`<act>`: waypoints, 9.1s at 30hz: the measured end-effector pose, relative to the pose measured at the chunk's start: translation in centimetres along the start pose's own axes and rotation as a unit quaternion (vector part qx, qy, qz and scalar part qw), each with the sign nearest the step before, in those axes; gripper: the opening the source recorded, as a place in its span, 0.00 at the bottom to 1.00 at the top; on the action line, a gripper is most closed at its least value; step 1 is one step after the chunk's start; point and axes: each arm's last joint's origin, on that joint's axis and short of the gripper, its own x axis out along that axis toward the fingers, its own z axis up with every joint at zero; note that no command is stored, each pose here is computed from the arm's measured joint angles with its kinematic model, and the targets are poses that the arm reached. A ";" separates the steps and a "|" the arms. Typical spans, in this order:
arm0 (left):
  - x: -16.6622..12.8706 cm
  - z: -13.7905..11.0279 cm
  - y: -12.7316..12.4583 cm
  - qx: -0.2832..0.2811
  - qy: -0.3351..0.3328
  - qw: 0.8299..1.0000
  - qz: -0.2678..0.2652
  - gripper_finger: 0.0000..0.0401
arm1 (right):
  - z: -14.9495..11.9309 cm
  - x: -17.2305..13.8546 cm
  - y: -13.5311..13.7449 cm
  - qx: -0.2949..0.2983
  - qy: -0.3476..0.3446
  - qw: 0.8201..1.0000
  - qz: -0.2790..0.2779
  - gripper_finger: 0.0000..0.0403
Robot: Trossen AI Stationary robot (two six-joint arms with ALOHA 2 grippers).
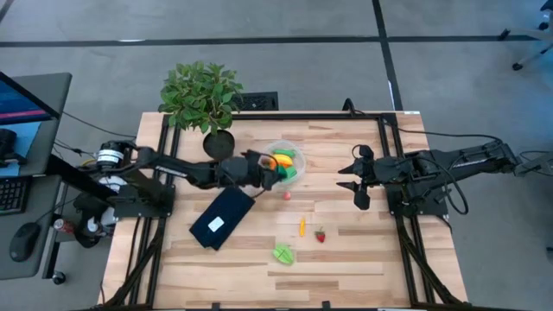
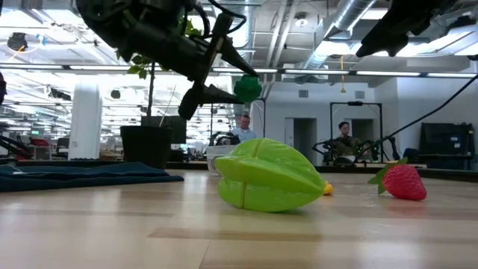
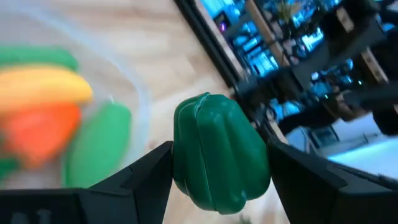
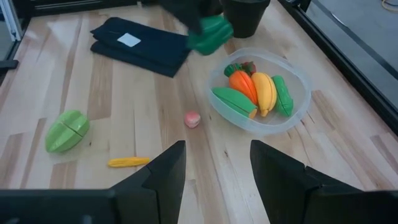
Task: Pick and placing Produce into tupperware
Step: Put the green bell pepper into the transparent bin, then put the red strawberry into the transparent bin
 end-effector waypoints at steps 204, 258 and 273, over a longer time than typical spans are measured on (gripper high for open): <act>-13.0 -0.6 -1.9 0.470 0.242 0.659 0.534 0.77 | -9.3 6.8 13.6 0.280 0.079 0.954 0.077 0.38; -13.0 -1.2 -1.3 0.461 0.237 0.666 0.536 0.77 | -9.3 12.8 14.6 0.260 0.187 0.945 -0.073 0.63; -12.9 -1.2 -1.4 0.470 0.225 0.663 0.538 0.77 | -9.7 14.1 14.6 0.258 0.194 0.944 -0.069 0.63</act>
